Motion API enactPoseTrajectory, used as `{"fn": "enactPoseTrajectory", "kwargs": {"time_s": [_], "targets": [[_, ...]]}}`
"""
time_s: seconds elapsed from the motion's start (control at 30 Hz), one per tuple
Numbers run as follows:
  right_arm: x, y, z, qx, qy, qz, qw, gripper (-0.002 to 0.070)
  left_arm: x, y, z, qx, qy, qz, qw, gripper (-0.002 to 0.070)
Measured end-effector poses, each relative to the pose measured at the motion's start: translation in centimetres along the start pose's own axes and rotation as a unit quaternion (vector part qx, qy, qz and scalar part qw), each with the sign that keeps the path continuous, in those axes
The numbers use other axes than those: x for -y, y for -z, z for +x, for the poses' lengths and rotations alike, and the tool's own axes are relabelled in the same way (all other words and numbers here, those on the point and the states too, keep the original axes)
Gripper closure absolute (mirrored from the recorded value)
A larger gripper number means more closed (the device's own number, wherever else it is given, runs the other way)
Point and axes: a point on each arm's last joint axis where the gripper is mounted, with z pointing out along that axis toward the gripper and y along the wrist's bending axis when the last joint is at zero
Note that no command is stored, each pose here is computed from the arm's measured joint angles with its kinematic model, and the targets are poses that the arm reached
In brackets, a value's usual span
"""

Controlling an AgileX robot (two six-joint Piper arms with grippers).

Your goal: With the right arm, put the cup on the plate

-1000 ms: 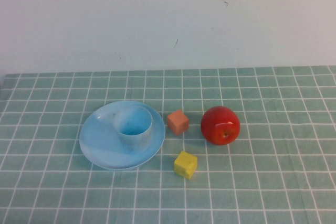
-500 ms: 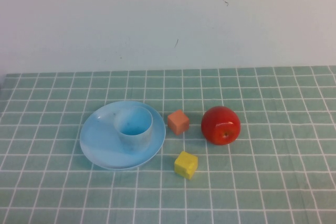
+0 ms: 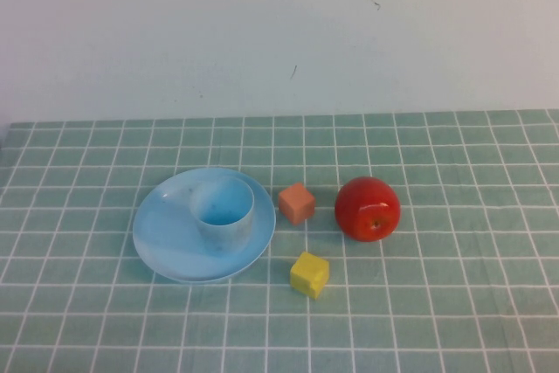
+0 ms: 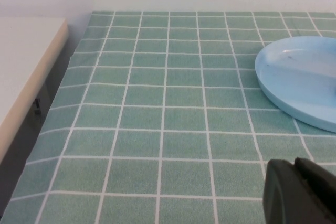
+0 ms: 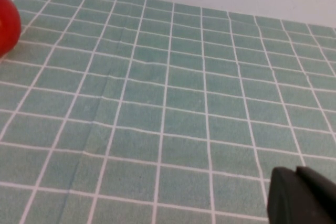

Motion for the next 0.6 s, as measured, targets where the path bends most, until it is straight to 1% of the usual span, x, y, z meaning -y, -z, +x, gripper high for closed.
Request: {"fn": "enactPoseTrajectory", "kwargs": {"time_s": [0.6], "targets": [[-0.02, 0.00, -0.01, 0.000, -0.003, -0.001, 1.000, 0.0678, 0.00, 0.00, 0.00, 0.000, 0.000, 0.000, 1.000, 0.0678]]}}
